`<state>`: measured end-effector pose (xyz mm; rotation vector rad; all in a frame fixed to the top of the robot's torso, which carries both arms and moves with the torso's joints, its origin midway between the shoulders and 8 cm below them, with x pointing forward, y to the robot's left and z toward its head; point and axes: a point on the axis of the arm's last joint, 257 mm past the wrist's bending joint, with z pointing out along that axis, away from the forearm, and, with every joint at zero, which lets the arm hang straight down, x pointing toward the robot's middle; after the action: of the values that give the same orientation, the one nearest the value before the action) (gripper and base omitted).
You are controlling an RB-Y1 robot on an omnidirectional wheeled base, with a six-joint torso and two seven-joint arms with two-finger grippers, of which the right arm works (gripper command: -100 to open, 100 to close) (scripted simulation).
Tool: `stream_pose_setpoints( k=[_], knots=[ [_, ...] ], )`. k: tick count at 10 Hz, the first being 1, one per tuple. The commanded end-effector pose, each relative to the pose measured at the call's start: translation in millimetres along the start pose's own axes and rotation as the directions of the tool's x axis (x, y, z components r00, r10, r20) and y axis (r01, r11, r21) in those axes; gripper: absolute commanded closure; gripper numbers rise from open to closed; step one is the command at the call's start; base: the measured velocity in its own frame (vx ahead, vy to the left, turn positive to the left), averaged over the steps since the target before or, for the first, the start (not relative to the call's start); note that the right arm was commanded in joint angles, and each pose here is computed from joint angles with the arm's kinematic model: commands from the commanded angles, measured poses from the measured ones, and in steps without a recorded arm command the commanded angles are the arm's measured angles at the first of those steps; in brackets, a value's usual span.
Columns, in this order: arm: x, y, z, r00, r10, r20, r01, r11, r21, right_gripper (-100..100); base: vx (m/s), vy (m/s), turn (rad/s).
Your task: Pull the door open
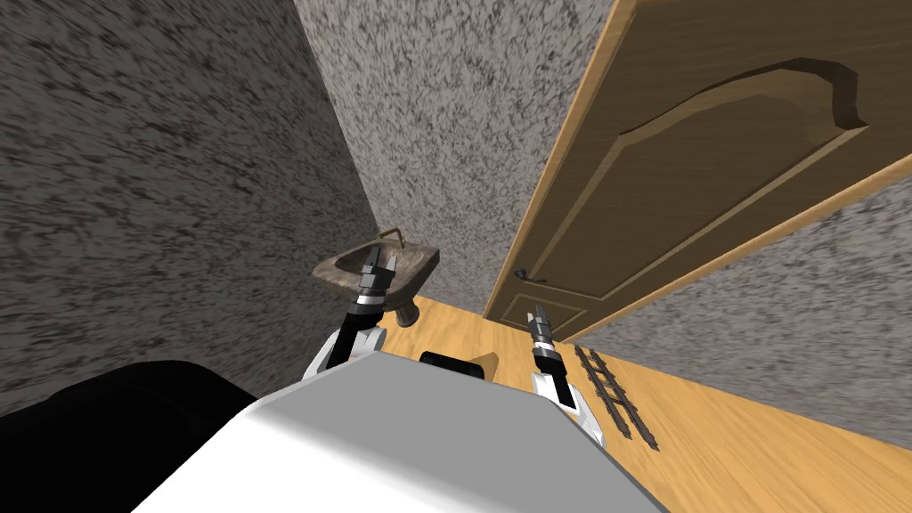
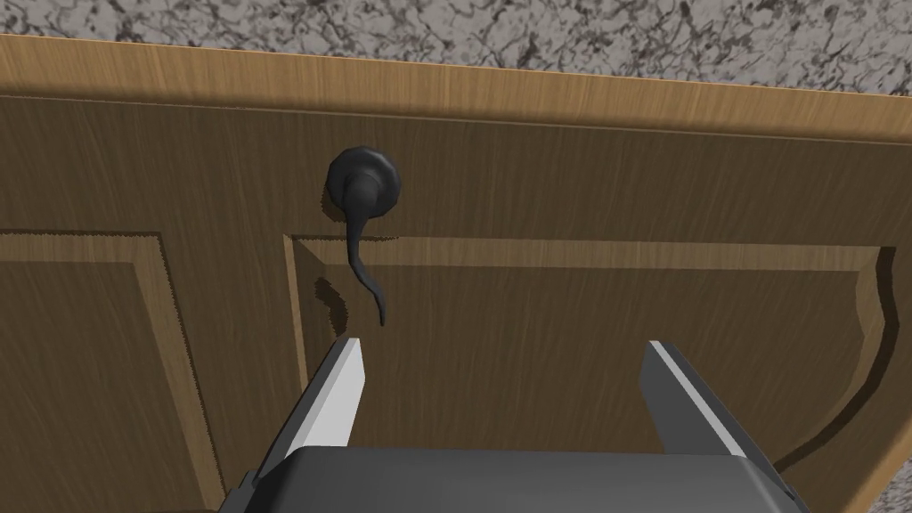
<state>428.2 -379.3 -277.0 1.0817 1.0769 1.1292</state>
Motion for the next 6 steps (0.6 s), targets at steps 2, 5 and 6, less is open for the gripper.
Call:
stream_pose_setpoints(
  k=[2, 5, 6],
  knots=[
    [-8.9, -14.0, -2.4, 1.0, -0.002, 0.011, 0.002, 1.0, 0.025, -100, 0.079, -0.049, 0.064],
    [-20.5, -28.4, -5.5, 1.0, -0.007, 0.024, 0.005, 0.999, 0.051, -100, 0.092, -0.046, 0.052],
    [-24.4, -32.9, -6.6, 1.0, -0.008, 0.029, 0.006, 0.998, 0.059, -100, 0.086, -0.045, 0.061]
  ],
)
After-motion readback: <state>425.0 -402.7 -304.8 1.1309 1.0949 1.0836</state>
